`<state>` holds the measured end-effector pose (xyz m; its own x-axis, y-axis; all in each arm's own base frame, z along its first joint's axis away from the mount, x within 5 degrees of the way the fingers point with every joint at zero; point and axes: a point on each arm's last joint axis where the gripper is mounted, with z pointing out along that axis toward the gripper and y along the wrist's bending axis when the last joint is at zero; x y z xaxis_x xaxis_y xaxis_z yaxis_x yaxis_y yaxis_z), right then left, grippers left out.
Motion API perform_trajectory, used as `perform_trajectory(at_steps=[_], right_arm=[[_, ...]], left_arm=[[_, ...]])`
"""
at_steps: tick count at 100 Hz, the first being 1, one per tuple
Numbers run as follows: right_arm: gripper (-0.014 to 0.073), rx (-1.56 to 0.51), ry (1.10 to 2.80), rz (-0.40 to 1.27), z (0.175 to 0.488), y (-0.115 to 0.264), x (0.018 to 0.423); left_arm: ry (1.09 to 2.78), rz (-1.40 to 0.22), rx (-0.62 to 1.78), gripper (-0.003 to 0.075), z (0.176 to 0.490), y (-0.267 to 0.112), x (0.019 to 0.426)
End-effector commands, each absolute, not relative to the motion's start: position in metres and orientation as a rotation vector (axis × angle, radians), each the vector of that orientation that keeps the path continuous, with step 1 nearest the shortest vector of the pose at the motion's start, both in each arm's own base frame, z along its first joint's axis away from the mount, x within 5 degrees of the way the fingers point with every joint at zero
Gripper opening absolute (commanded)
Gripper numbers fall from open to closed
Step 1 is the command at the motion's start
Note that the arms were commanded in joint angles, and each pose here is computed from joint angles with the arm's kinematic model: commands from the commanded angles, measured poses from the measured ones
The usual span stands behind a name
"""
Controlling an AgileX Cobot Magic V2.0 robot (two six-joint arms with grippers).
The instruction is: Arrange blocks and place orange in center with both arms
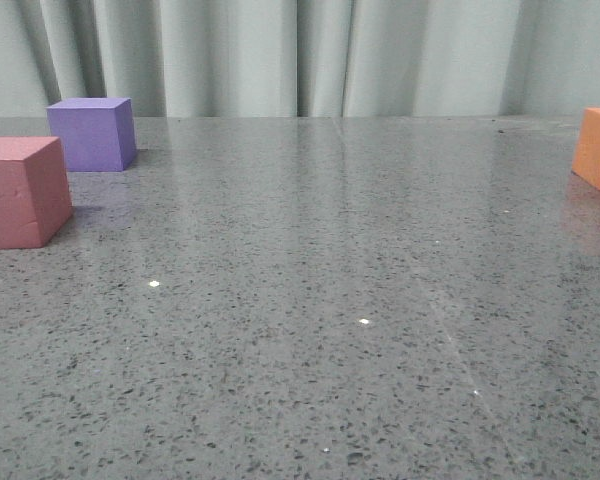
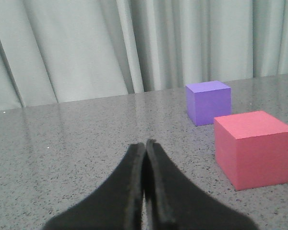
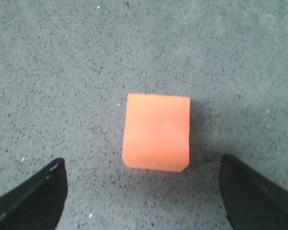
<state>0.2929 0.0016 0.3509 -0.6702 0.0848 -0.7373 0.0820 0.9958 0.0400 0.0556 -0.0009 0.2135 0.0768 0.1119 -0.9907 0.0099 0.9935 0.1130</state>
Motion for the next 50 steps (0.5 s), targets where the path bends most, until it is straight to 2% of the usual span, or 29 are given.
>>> perform_trajectory(at_steps=[1,50], right_arm=[[0.0636,0.082,2.191,-0.030,0.372,-0.001,0.302],[0.0636,0.060,2.292,-0.069,0.336,-0.002,0.354]], left_arm=[[1.432,0.063,0.096,-0.0019,0.204,-0.002,0.055],[1.432,0.063,0.096,-0.0019,0.204,-0.002,0.055]])
